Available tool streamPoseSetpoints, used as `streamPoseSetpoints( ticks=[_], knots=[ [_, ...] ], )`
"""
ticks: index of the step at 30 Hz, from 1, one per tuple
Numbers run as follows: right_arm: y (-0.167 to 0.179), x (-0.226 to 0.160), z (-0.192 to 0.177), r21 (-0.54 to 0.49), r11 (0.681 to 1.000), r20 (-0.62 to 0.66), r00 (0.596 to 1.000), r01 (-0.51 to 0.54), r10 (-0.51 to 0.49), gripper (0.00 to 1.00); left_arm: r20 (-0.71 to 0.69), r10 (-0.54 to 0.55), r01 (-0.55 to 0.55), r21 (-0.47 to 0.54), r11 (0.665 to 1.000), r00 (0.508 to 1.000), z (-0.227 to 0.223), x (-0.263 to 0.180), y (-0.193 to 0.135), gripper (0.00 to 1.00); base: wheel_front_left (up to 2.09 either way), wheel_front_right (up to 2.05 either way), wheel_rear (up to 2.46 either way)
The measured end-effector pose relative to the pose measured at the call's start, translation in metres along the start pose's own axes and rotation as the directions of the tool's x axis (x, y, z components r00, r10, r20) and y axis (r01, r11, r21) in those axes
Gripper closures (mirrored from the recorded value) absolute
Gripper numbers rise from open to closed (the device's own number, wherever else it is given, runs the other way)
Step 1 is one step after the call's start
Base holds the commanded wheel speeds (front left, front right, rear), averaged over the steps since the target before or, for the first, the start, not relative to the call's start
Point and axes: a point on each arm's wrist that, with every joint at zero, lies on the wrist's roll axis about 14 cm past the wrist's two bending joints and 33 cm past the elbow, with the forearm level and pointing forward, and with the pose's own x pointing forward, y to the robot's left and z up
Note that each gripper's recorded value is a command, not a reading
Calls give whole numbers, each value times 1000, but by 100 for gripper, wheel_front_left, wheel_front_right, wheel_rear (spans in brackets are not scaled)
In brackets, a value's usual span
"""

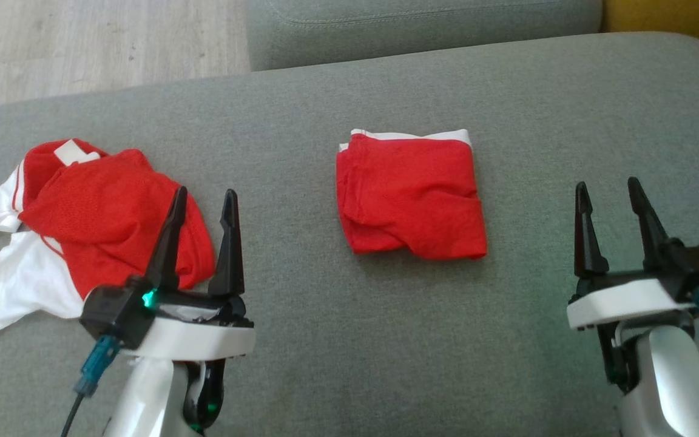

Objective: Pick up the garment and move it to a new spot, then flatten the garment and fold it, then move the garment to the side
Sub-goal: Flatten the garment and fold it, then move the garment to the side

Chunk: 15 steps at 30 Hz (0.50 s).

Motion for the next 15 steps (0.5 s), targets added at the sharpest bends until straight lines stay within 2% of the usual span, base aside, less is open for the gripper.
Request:
streamPoseSetpoints(
  ticks=[9,15],
  knots=[
    [7,0,-3,44,999,-1,1000,-12,12,0,-11,2,-2,-1,1000,1000,-4,-2,2,0,0,0,0],
    [23,8,-36,76,996,-102,993,-44,52,0,-39,20,-20,-2,1000,999,-13,-6,9,0,0,0,0]
  ],
)
